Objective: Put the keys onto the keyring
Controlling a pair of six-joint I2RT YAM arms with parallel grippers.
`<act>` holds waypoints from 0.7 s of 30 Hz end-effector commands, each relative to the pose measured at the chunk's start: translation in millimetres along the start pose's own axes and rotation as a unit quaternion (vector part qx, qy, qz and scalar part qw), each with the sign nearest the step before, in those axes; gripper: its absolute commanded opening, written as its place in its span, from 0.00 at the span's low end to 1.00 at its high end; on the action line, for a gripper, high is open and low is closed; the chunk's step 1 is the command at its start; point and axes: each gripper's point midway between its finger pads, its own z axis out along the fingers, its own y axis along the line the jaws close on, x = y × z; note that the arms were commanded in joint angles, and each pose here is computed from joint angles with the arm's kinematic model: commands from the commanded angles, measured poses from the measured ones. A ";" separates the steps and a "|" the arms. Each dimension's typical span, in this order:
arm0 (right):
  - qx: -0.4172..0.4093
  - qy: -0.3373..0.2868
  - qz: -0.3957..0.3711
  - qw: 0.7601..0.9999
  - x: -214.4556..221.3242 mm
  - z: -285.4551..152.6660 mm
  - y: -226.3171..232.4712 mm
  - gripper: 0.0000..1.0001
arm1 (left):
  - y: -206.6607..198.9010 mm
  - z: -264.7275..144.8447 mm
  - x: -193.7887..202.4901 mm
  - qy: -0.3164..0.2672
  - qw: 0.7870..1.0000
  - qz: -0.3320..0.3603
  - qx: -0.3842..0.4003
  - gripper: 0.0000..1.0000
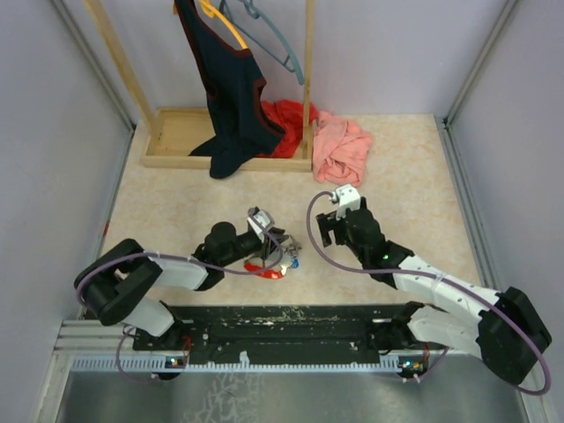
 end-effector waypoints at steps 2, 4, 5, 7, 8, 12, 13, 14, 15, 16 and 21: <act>0.143 -0.071 0.066 0.985 -15.6 -20.2 -54.1 0.85 | 43.7 -4.6 -17.1 -0.043 0.990 -0.074 -0.112 0.37; 0.162 -0.084 0.084 0.980 -13.8 -28.1 -62.0 0.85 | 57.7 -19.2 -13.7 -0.045 0.982 -0.106 -0.147 0.45; 0.171 -0.090 0.091 0.977 -11.9 -31.8 -66.0 0.85 | 64.4 -28.4 -12.2 -0.047 0.978 -0.119 -0.164 0.49; 0.187 -0.100 0.100 0.972 -5.5 -39.0 -73.4 0.85 | 76.0 -48.0 -9.5 -0.047 0.969 -0.137 -0.201 0.68; 0.198 -0.105 0.107 0.969 -4.1 -42.7 -77.7 0.85 | 81.1 -58.1 -9.2 -0.046 0.964 -0.140 -0.220 0.86; 0.224 -0.128 0.130 0.957 1.1 -55.3 -89.9 0.87 | 100.1 -102.3 -15.0 -0.057 0.942 -0.131 -0.303 1.00; 0.231 -0.132 0.134 0.955 3.0 -58.0 -92.4 0.87 | 102.4 -112.1 -16.6 -0.062 0.937 -0.128 -0.319 1.00; 0.237 -0.136 0.137 0.952 4.6 -60.4 -95.3 0.87 | 106.3 -122.7 -20.2 -0.072 0.929 -0.129 -0.339 1.00; 0.244 -0.141 0.140 0.949 5.7 -63.0 -98.4 0.87 | 111.1 -134.2 -19.9 -0.078 0.919 -0.130 -0.364 1.00; 0.250 -0.146 0.143 0.946 6.7 -65.1 -100.9 0.87 | 113.0 -143.5 -21.2 -0.085 0.913 -0.129 -0.378 1.00; 0.260 -0.165 0.150 0.940 9.2 -70.9 -106.4 0.88 | 119.4 -181.1 -26.7 -0.119 0.883 -0.133 -0.435 1.00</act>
